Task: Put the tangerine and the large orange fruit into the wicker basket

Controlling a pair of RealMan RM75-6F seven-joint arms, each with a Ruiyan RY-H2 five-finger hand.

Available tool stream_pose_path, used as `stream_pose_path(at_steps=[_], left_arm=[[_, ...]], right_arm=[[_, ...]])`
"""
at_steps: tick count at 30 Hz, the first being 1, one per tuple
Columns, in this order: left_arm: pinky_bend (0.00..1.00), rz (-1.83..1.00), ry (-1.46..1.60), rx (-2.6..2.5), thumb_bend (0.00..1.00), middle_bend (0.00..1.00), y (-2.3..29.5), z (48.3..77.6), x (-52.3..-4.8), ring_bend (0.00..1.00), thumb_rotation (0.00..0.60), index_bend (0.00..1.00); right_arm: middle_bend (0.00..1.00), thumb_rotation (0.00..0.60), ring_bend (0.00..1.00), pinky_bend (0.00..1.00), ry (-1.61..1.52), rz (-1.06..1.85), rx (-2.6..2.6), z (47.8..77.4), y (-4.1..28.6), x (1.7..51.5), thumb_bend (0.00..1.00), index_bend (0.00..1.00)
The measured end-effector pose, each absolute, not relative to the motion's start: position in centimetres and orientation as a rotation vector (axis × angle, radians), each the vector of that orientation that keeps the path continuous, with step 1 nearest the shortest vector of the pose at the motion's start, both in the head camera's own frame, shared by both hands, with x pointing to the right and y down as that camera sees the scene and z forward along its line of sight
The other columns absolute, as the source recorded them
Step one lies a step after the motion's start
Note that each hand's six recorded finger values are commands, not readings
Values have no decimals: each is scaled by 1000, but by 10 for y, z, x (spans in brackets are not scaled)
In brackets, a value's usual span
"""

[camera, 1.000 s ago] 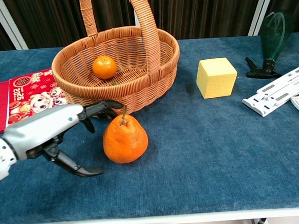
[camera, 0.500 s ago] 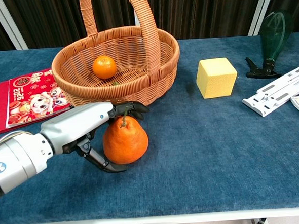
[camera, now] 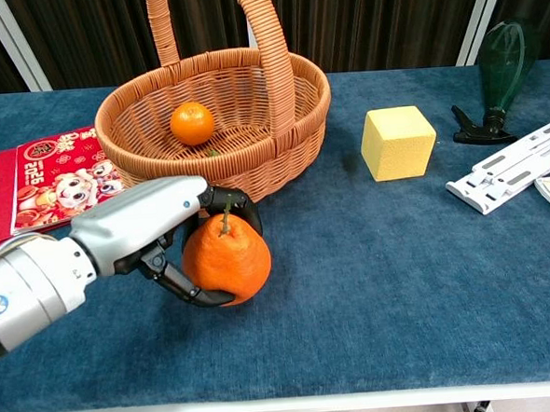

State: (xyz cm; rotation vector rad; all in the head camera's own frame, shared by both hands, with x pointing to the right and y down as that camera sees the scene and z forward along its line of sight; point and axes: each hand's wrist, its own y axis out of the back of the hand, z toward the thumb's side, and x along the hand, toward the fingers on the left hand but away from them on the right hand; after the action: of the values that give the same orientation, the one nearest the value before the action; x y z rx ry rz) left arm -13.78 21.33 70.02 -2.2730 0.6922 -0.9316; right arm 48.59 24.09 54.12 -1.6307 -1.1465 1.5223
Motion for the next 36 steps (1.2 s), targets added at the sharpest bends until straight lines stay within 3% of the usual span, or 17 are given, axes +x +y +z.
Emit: stream_pose_path(at_steps=[8,15,20,27,36], left_arm=[[594,-864,773,-2175,226,424,193,650,-159,429,600,398],[594,-868,896,-1954,222,429,148,598,-194,429,600,399],[594,-962,929,-1948,222,429,120,610,-201,429,600,405],[593,-1080,913,-1952,223,434,79,651,-189,429,600,407],[573,-1157,864,-1975,221,434,63,701,-159,427,600,401]], right_arm=[[0,600,0,0,-1141,1518,-1635,541,242,485,326,0],[0,600,0,0,-1140,1521,-1631,542,242,484,327,0],[0,600,0,0,-1123,1538,-1637,547,242,483,326,0],[0,600,0,0,-1135,1544,-1636,547,239,486,327,0],[0,600,0,0,-1143,1543,-1636,545,239,489,326,0]])
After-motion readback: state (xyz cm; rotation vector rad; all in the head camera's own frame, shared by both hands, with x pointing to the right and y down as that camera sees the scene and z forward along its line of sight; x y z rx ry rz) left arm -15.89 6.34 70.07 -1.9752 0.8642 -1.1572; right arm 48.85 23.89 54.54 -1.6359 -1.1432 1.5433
